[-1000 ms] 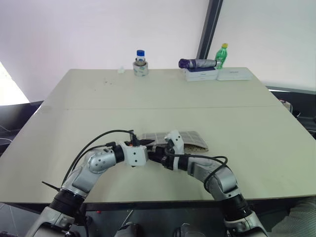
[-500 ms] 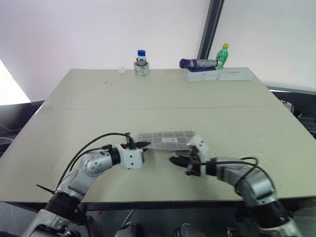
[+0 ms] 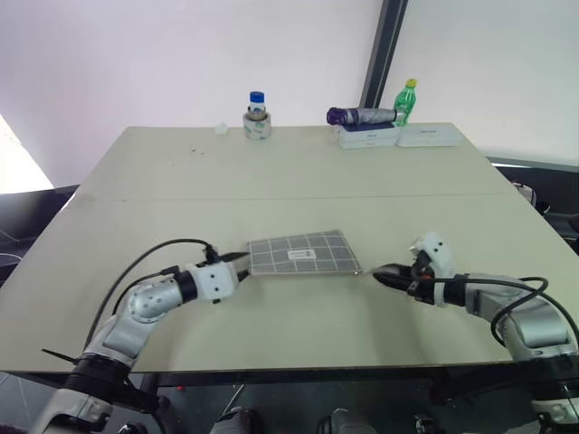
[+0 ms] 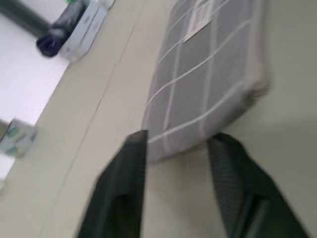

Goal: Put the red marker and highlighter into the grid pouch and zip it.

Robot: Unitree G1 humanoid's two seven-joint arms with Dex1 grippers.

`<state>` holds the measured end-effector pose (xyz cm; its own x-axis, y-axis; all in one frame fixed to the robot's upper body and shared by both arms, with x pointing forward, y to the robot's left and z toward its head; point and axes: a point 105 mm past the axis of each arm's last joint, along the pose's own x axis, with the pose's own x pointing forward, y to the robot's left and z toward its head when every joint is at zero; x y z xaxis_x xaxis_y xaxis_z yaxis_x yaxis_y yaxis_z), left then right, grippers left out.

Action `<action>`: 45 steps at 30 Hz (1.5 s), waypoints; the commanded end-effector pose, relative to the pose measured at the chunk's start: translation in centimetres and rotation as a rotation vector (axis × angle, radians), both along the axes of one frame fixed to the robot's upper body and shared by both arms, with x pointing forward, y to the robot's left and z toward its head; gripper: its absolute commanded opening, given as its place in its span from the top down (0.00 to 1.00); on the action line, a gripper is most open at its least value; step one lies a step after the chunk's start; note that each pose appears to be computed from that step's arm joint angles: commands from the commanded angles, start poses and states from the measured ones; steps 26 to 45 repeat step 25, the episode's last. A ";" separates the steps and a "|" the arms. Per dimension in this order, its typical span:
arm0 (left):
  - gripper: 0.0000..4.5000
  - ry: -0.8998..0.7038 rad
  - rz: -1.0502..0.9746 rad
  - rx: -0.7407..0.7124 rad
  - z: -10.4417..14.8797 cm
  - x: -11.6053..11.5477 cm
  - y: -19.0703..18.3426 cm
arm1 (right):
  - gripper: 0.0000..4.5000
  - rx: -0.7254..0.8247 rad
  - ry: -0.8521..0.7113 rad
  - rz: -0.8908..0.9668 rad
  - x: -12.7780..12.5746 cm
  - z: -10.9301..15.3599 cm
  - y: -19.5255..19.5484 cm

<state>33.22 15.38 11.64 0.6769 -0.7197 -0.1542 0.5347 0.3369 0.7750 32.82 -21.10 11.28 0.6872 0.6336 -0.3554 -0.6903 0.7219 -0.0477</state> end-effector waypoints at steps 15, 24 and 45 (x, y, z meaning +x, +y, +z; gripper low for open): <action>0.00 0.169 0.321 -0.338 2.5 -7.4 12.8 | 0.01 0.005 -0.322 0.082 -0.9 5.3 -4.5; 0.00 0.213 0.530 -0.394 1.0 -10.8 17.1 | 0.01 -0.038 -0.388 0.071 -3.2 3.9 -6.7; 0.00 0.215 0.528 -0.379 0.9 -10.9 17.1 | 0.01 -0.042 -0.380 0.065 -3.2 3.6 -6.9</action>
